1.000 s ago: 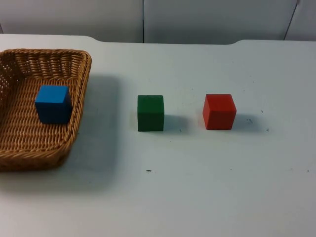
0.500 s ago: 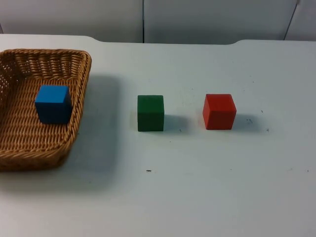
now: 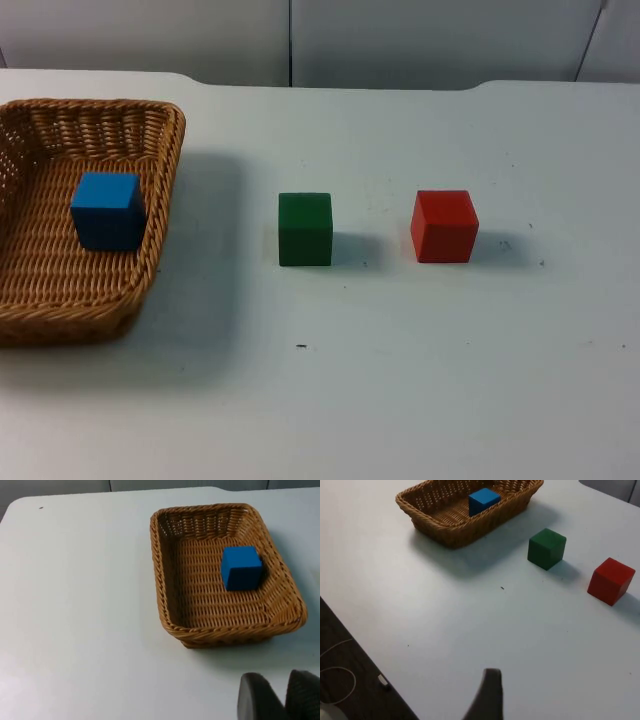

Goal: Pick up the basket with the left hand and place the blue cube into the basket with the right hand.

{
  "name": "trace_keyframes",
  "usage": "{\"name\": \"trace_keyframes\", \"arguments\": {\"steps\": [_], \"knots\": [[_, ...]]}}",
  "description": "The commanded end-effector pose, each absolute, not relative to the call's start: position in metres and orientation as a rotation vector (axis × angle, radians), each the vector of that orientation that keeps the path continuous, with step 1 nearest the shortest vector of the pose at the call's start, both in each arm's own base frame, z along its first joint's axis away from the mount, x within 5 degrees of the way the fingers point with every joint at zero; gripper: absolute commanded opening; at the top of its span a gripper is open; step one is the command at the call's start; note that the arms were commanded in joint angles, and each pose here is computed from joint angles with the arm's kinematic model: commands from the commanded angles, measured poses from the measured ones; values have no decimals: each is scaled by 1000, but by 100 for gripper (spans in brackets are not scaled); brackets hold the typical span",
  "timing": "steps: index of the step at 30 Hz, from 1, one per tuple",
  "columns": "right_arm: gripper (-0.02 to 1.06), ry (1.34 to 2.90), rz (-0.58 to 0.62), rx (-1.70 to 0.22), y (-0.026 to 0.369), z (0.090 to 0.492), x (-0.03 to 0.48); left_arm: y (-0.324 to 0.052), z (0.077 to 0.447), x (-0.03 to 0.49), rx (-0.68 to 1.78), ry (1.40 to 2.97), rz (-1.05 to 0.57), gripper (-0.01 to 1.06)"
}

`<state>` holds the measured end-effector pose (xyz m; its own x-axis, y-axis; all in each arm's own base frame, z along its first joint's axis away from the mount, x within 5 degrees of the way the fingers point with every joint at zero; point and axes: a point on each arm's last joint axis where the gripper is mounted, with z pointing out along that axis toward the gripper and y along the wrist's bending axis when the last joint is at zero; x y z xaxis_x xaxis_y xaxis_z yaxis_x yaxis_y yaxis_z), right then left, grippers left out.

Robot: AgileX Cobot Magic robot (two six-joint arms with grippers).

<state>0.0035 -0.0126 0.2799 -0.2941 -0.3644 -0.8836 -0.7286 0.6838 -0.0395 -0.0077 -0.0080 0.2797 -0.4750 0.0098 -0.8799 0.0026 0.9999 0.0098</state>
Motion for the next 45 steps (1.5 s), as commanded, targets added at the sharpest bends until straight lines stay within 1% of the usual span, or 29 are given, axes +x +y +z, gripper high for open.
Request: {"name": "trace_keyframes", "arguments": {"steps": [1, 6, 7, 8, 9, 10, 11, 15, 16, 17, 45], "knots": [[76, 1896, 460, -856, -12, 278, 4, -6, 280, -7, -38, 2047, 3, 17], [76, 1896, 460, -856, -12, 278, 4, -6, 280, -7, -38, 2047, 3, 17], [76, 1896, 460, -856, -12, 278, 4, -6, 280, -7, -37, 2047, 2, 18], [76, 1896, 460, -856, -12, 278, 4, -6, 280, -7, -33, 2047, 1, 22], [76, 1896, 460, -856, -12, 278, 4, -6, 280, -7, -31, 2047, 2, 29], [76, 1896, 460, -856, -12, 278, 4, -6, 280, -7, -31, 2047, 2, 40], [76, 1896, 460, -856, -12, 278, 4, -6, 280, -7, -31, 2047, 2, 40], [76, 1896, 460, -856, -12, 278, 4, -6, 280, -7, -31, 2047, 2, 99], [76, 1896, 460, -856, -12, 278, 4, -6, 280, -7, -31, 2047, 2, 99], [76, 1896, 459, -855, -12, 278, 4, -6, 280, -7, -33, 2047, 1, 105], [76, 1895, 458, -856, -12, 278, 4, -6, 280, -7, 13, 2047, -26, 105]]}}
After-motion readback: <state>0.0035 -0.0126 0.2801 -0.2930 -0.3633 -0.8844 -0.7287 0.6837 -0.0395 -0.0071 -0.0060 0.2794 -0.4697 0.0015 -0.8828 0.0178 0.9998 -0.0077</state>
